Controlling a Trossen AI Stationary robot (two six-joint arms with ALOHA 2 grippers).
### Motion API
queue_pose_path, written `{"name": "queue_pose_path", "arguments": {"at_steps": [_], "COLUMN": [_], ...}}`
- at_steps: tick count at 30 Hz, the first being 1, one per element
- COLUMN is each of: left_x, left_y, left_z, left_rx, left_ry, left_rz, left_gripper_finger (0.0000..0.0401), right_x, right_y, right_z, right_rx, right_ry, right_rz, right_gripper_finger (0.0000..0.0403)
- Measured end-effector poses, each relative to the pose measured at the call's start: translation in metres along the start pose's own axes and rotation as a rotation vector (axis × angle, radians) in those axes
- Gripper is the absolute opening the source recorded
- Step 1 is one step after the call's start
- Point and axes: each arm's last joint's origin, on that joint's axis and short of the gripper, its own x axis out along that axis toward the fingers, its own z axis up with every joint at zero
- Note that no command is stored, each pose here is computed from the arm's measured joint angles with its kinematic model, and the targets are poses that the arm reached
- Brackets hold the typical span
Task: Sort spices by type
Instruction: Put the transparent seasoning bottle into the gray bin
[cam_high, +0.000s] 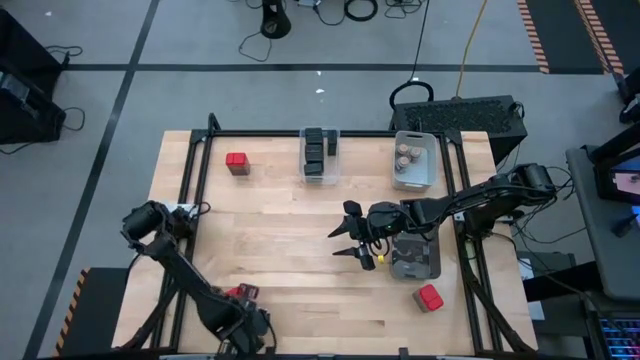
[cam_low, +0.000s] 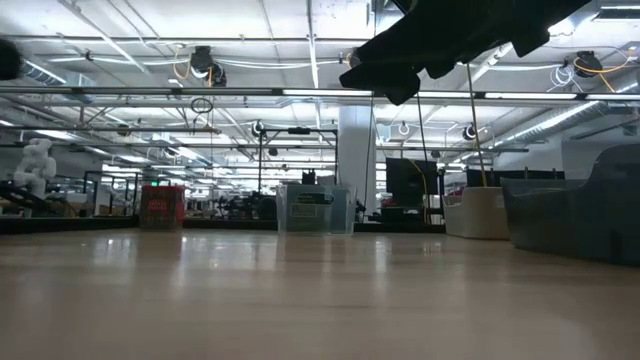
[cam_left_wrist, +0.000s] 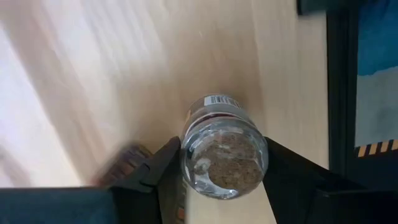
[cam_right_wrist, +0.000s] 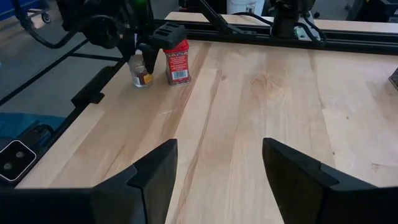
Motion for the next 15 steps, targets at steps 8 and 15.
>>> {"name": "queue_pose_path", "arguments": {"at_steps": [8, 15], "left_x": [-0.027, -0.038], "left_y": [0.057, 0.131], "left_z": [0.029, 0.058], "left_rx": [0.161, 0.244], "left_ry": [-0.114, -0.173], "left_rz": [0.096, 0.196], "left_gripper_finger": [0.0183, 0.0183], "right_x": [0.0, -0.001], "right_y": [0.0, 0.0], "right_z": [-0.002, -0.01], "right_rx": [0.009, 0.047], "right_ry": [0.021, 0.098], "right_rz": [0.0, -0.005], "right_gripper_finger": [0.0219, 0.0219]}}
